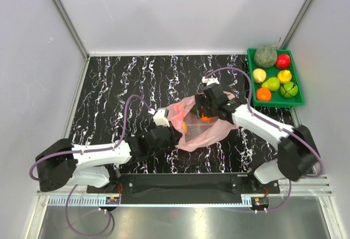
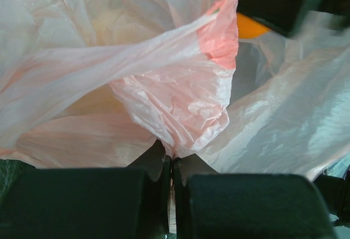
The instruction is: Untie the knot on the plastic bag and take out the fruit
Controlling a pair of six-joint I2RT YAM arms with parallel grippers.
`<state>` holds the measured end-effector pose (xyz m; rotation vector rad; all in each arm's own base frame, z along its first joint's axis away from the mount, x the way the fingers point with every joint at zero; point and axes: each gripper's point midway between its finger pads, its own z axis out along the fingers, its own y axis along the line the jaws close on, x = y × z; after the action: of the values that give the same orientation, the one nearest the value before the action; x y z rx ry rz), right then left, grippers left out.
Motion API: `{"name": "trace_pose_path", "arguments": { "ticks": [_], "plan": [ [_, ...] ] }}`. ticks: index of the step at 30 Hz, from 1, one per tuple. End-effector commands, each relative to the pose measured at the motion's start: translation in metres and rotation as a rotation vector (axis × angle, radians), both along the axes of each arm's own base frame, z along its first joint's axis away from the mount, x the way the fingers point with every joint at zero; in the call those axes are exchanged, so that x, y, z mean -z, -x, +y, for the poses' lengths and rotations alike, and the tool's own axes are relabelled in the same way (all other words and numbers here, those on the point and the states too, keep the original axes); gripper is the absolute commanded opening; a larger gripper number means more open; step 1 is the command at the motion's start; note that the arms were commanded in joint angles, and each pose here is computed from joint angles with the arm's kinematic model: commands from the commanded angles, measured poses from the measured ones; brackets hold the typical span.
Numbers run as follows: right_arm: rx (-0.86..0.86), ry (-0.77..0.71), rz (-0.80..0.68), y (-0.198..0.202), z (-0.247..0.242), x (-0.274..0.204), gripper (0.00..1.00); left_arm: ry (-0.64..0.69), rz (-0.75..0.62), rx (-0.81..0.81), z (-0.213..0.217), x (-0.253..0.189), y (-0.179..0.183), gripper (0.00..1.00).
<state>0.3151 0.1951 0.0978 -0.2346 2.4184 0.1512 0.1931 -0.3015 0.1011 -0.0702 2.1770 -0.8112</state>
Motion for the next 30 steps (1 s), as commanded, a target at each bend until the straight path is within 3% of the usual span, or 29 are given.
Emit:
{"name": "trace_pose_path", "arguments": {
  "ticks": [1, 5, 8, 10, 16, 19, 22, 23, 26, 30],
  "plan": [
    [-0.253, -0.276, 0.015, 0.039, 0.046, -0.055, 0.12, 0.078, -0.064, -0.022, -0.012, -0.036, -0.012, 0.00],
    [-0.437, -0.395, 0.064, 0.073, 0.064, -0.081, 0.12, 0.068, -0.085, -0.030, -0.011, -0.045, -0.015, 0.00],
    [-0.574, -0.490, 0.098, 0.096, 0.078, -0.097, 0.05, 0.066, -0.099, -0.035, -0.011, -0.052, -0.017, 0.00],
    [-0.638, -0.544, 0.078, 0.104, 0.085, -0.113, 0.00, 0.064, -0.104, -0.046, -0.009, -0.054, -0.019, 0.00],
    [-0.682, -0.608, -0.059, 0.115, 0.081, -0.177, 0.00, 0.041, -0.096, -0.066, -0.001, -0.048, -0.018, 0.00],
    [-0.559, -0.585, -0.246, 0.095, 0.064, -0.218, 0.00, 0.031, -0.078, -0.069, 0.003, -0.039, -0.016, 0.00],
    [-0.268, -0.473, -0.446, 0.050, 0.023, -0.246, 0.00, 0.026, -0.060, -0.067, 0.006, -0.032, -0.012, 0.00],
    [-0.087, -0.372, -0.481, 0.022, -0.002, -0.240, 0.00, 0.028, -0.056, -0.067, 0.006, -0.031, -0.012, 0.00],
    [0.226, -0.229, -0.498, -0.029, -0.060, -0.236, 0.00, 0.024, -0.046, -0.064, 0.006, -0.027, -0.010, 0.00],
    [0.612, -0.178, -0.486, -0.088, -0.155, -0.219, 0.00, 0.025, -0.036, -0.050, 0.004, -0.026, -0.008, 0.00]
  ]
}}
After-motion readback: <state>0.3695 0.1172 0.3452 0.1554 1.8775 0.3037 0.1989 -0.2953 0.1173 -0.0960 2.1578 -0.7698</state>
